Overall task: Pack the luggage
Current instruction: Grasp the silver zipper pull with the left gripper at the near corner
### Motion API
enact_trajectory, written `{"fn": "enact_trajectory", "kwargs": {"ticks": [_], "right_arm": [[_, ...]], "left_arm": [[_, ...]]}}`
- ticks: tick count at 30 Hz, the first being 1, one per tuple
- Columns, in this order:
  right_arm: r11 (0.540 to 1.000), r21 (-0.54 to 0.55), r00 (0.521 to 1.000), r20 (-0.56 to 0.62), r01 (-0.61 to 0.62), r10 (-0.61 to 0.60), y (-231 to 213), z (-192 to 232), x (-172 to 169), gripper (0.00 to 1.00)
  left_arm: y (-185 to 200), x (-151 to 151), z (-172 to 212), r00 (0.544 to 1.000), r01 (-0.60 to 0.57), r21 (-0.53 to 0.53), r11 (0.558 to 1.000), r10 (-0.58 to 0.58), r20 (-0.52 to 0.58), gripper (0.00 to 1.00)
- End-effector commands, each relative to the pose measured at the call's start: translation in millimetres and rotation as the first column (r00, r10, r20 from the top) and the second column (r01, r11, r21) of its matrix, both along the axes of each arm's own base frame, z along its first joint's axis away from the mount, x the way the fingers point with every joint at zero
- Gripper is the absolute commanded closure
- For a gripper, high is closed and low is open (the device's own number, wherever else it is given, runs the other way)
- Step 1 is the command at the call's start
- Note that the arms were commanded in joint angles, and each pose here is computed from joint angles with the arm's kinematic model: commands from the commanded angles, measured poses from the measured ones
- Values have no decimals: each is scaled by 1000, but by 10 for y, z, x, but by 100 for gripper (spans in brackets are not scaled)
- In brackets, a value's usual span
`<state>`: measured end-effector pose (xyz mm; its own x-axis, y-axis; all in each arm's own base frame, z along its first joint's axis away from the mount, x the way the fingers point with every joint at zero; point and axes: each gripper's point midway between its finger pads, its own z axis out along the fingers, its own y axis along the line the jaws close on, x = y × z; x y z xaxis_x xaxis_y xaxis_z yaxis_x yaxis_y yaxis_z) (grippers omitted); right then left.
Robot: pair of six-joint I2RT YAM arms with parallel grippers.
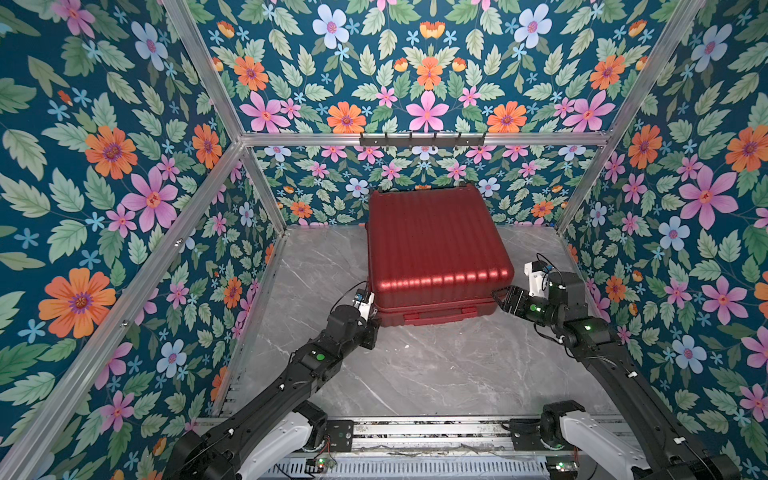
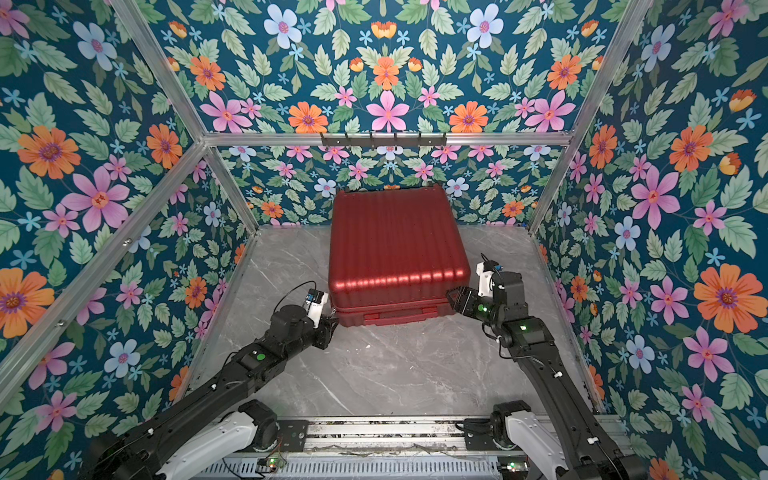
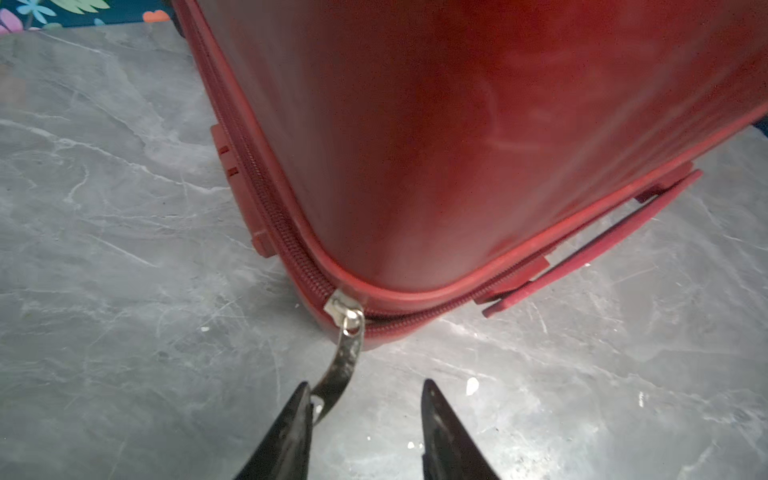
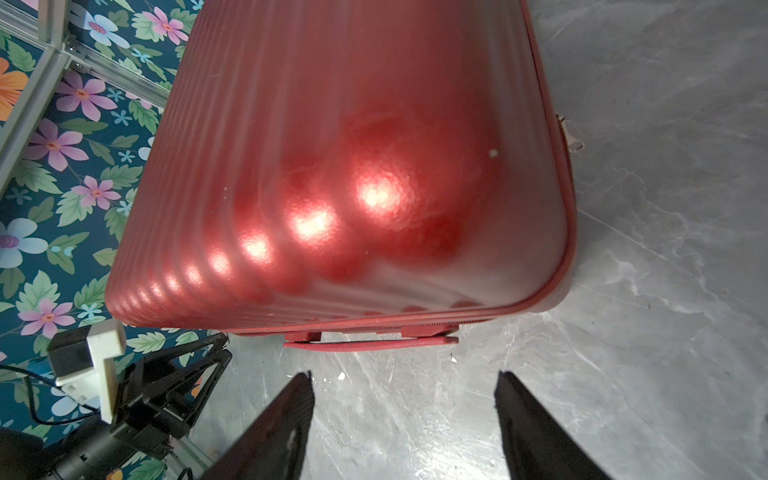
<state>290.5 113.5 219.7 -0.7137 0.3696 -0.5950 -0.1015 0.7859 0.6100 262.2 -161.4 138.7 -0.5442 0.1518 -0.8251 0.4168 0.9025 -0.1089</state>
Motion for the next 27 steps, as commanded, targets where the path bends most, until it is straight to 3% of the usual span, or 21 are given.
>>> {"fn": "enact_trajectory", "kwargs": {"ticks": [1, 10, 22, 27], "right_arm": [[1000, 5, 1000, 29, -12, 11, 20, 63, 20, 29], [999, 23, 998, 51, -29, 28, 58, 151, 36, 29], [999, 13, 996, 85, -36, 34, 42, 261, -46, 29], [999, 12, 996, 86, -34, 33, 37, 264, -52, 29]], "left_arm": [[110, 64, 50, 998, -58, 39, 998, 57, 41, 60], [-108, 49, 36, 999, 3, 38, 999, -5, 41, 66], [-240, 198, 9, 997, -31, 10, 999, 30, 73, 68], [-257, 210, -1, 993, -57, -36, 998, 61, 98, 79]]}}
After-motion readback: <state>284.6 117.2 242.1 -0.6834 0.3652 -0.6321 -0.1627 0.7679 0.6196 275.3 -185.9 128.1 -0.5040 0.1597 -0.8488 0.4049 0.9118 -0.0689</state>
